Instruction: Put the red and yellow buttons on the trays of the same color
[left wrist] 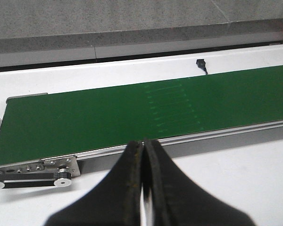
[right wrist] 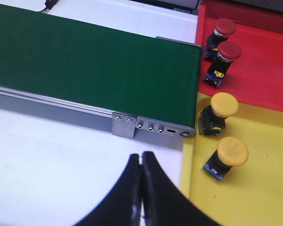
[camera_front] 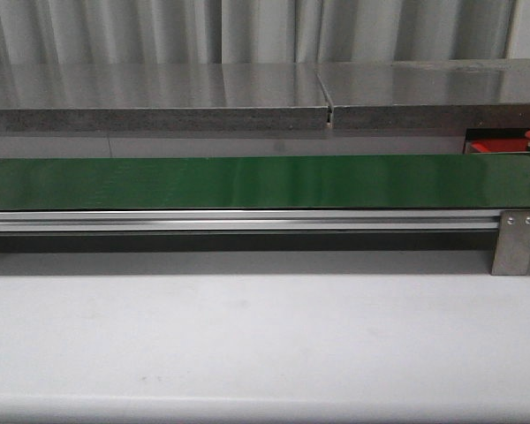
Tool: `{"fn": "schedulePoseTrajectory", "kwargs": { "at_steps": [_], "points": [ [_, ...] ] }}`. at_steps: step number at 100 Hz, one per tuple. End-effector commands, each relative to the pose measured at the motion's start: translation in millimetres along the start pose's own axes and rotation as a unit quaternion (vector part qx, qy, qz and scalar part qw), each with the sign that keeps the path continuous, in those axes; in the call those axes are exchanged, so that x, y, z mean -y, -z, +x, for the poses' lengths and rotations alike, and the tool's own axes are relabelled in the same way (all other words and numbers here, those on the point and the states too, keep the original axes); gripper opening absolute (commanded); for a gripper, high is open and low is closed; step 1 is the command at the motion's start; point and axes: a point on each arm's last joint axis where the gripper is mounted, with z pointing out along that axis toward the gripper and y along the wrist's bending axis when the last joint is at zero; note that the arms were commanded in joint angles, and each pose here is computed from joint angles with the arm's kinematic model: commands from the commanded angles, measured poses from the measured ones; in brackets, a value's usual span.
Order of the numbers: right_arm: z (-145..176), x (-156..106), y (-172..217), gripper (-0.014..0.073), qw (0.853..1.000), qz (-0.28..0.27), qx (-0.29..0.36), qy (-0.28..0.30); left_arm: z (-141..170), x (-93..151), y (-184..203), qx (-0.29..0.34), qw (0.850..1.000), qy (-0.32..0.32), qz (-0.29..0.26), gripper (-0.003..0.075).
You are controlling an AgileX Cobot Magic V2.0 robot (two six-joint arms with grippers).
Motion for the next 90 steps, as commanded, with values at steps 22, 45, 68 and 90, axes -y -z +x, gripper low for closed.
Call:
{"fn": "schedulePoseTrajectory", "kwargs": {
  "at_steps": [22,45,68,90],
  "points": [
    [10,-1,34,-0.0118,0.995,0.012,0.095,0.011,-14,1,5,0.050,0.999,0.007,0.001,-0.0020],
    [12,-1,36,-0.0118,0.995,0.012,0.096,0.011,-16,-3,-2,0.043,0.999,0.012,-0.011,-0.0020],
    [12,-1,36,-0.0118,0.995,0.012,0.097,0.011,-28,-32,-28,0.028,0.994,0.072,-0.083,-0.0020],
    [12,-1,36,-0.0118,0.995,0.012,0.097,0.011,-38,-66,-56,-0.002,0.984,0.115,-0.137,-0.0020]
  ]
}}
